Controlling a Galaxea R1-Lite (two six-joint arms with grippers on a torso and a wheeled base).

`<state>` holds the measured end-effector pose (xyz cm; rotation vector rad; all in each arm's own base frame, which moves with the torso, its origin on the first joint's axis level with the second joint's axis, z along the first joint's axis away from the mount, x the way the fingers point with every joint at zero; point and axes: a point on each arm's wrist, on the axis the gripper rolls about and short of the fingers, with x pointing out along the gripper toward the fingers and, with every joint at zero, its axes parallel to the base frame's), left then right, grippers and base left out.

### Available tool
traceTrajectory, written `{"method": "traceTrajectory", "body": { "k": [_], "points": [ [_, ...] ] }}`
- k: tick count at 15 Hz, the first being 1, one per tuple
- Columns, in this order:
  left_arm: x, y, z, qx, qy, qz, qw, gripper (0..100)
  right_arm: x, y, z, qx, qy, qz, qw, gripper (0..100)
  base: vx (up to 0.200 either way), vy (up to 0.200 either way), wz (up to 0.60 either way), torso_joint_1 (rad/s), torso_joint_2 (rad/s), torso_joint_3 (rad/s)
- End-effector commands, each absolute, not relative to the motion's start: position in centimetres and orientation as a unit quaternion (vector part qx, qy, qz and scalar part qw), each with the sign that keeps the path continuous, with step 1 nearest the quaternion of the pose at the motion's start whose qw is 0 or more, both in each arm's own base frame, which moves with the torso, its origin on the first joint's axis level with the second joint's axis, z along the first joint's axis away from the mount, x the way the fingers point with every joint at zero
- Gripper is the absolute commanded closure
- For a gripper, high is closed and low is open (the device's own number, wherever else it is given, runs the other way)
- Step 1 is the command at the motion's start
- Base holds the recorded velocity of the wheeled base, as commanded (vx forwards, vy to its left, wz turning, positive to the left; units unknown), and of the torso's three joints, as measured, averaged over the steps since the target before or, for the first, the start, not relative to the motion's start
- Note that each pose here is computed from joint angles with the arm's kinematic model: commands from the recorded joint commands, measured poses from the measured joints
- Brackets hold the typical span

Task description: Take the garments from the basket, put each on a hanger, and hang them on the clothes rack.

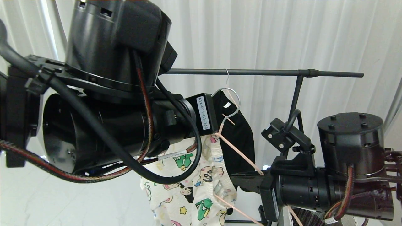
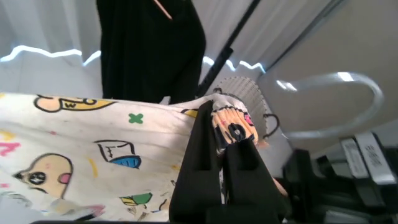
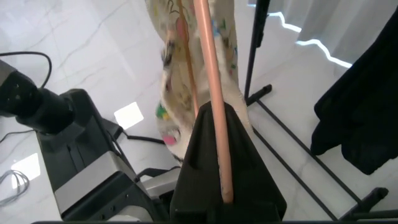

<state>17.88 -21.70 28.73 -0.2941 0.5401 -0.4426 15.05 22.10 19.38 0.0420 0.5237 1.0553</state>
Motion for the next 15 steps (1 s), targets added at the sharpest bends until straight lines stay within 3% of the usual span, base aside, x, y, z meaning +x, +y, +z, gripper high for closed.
{"method": "traceTrajectory", "body": {
  "k": [1, 7, 8, 12, 15],
  "points": [
    [17.4, -22.1, 28.9, -0.142, 0.263, -0.227, 0.927, 100, 15.4, 22.8, 19.5, 0.020, 0.245, 0.500, 0.830, 100, 0.000, 0.000, 0.00, 0.000, 0.00, 0.000],
    [17.1, -22.1, 28.6, -0.105, 0.259, -0.237, 0.930, 100, 15.3, 22.6, 19.4, 0.020, 0.244, 0.477, 0.844, 100, 0.000, 0.000, 0.00, 0.000, 0.00, 0.000],
    [17.2, -22.0, 28.6, -0.099, 0.257, -0.238, 0.931, 0, 15.3, 22.4, 19.6, 0.023, 0.241, 0.474, 0.846, 100, 0.000, 0.000, 0.00, 0.000, 0.00, 0.000],
    [18.1, -21.2, 28.6, -0.064, 0.241, -0.212, 0.945, 0, 15.3, 22.0, 20.0, 0.031, 0.218, 0.451, 0.865, 100, 0.000, 0.000, 0.00, 0.000, 0.00, 0.000],
    [18.5, -20.7, 28.8, -0.068, 0.235, -0.200, 0.949, 0, 15.2, 21.8, 19.8, 0.040, 0.195, 0.439, 0.876, 100, 0.000, 0.000, 0.00, 0.000, 0.00, 0.000]
  ]
}}
